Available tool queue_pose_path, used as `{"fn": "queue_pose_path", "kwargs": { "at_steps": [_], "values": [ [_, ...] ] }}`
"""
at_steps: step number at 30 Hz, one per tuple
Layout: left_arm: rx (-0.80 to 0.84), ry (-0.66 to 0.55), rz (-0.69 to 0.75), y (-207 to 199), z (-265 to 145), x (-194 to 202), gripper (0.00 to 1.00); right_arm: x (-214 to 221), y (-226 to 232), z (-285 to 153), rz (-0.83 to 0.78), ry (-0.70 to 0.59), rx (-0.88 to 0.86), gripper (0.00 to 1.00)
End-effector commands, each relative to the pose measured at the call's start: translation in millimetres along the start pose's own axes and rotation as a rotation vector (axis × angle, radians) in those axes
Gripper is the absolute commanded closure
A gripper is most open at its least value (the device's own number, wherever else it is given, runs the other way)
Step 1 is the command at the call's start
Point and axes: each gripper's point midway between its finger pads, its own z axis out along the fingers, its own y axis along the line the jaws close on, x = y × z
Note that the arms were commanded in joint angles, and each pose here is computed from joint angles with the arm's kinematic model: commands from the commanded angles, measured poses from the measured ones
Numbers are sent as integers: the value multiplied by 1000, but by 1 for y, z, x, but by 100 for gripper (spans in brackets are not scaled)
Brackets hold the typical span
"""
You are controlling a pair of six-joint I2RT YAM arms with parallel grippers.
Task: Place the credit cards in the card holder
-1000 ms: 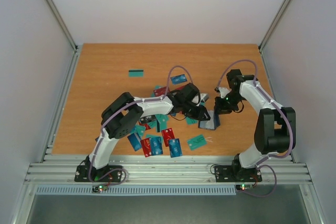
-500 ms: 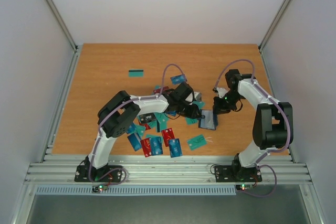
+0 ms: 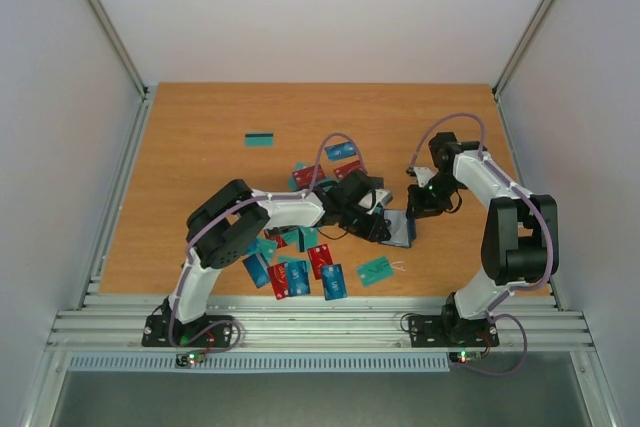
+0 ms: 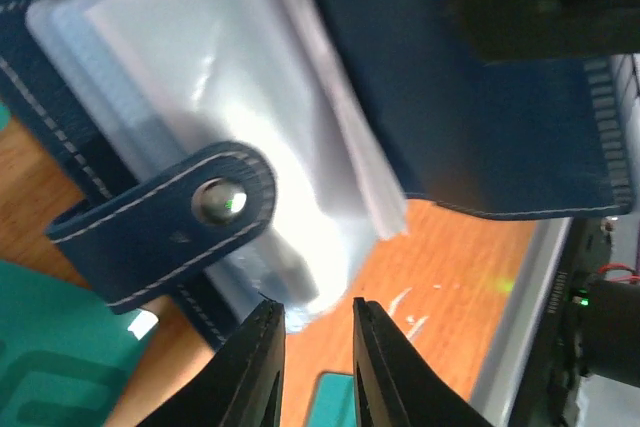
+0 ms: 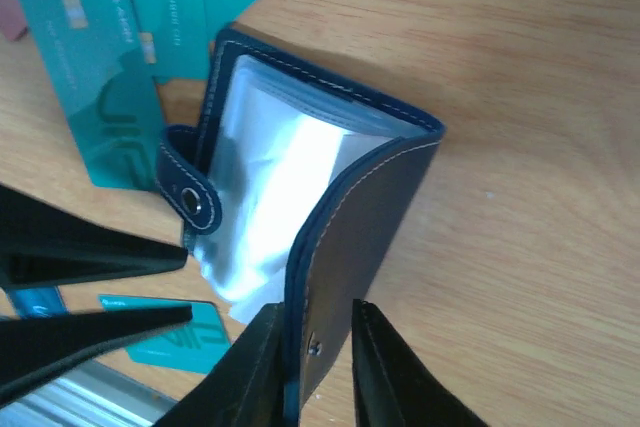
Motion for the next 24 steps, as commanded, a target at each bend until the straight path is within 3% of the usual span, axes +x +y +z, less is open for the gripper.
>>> {"fn": "queue_pose_path", "kwargs": {
  "at_steps": [1,2,5,11,15,20,22,24],
  "values": [
    [-7,-8,-22,12,15,-1,80,0,-7,-3,1,-24,44,73],
    [-14,-4,-31,15,16,0,80,0,-7,-4,4,-24,48,64],
    [-39,10,-48,24,21,5,83,2,-10,-6,15,-24,73,52],
    [-100,15,-53,37,18,12,89,3,-30,-28,57,-24,226,45],
    [-112,18,-46,39,18,12,90,-7,-18,-54,122,-37,208,46],
    [-117,16,-41,38,16,11,91,-28,40,-83,229,-132,-66,47],
    [-113,15,-37,36,15,9,91,-30,63,-88,262,-137,-164,51],
    [-110,14,-34,35,14,9,91,-27,82,-85,281,-133,-224,64]
  ]
}}
